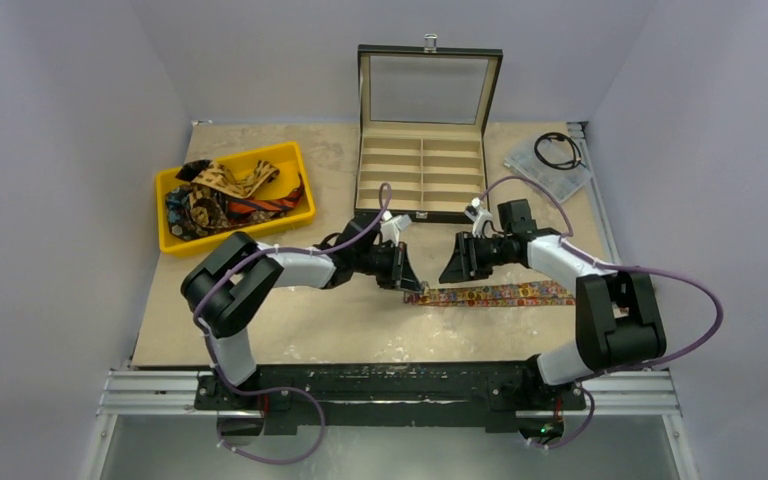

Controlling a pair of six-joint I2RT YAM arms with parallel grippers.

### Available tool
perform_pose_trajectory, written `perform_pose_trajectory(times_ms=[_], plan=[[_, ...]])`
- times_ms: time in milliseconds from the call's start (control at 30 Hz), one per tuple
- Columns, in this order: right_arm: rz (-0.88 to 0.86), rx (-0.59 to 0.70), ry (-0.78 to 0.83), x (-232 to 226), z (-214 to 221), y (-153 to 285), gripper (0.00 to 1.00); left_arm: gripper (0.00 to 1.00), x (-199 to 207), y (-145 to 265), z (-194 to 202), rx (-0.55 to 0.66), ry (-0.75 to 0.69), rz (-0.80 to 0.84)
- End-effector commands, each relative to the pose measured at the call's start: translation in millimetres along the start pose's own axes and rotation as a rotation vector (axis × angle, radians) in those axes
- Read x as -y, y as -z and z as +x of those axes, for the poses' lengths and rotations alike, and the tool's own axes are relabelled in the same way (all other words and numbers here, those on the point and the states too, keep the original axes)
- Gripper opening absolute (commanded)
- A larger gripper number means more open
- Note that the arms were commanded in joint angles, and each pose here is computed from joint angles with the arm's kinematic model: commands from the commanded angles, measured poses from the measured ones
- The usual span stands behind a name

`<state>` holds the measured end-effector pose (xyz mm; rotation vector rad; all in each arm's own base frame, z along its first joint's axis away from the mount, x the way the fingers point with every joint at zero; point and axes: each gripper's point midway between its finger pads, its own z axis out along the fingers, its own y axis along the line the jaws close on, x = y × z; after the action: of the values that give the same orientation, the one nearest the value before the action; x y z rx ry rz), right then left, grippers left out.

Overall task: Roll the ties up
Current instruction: Roll the tie at the center of the board.

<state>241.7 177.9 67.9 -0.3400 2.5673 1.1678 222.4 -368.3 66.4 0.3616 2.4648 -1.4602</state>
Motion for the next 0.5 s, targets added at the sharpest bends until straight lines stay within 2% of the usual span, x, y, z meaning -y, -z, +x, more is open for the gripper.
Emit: perform_pose_trajectory(times_ms=[0,200,367,467], plan=[[-0.057,0.029,-0.031,-16,1,7,0.45,0.00,8,-21,-5,-0.010,-0.054,0.001],[-0.081,-0.014,-0.090,-7,14,-6,0.46,0.02,-6,-36,-1,-0.077,-0.046,-0.009],[-0.084,-0.033,-0.101,-3,18,-11,0.46,0.19,-9,-36,5,-0.094,-0.031,-0.009],[-0.071,-0.036,-0.099,1,19,-12,0.46,0.23,-9,-35,5,-0.092,-0.025,0.001]])
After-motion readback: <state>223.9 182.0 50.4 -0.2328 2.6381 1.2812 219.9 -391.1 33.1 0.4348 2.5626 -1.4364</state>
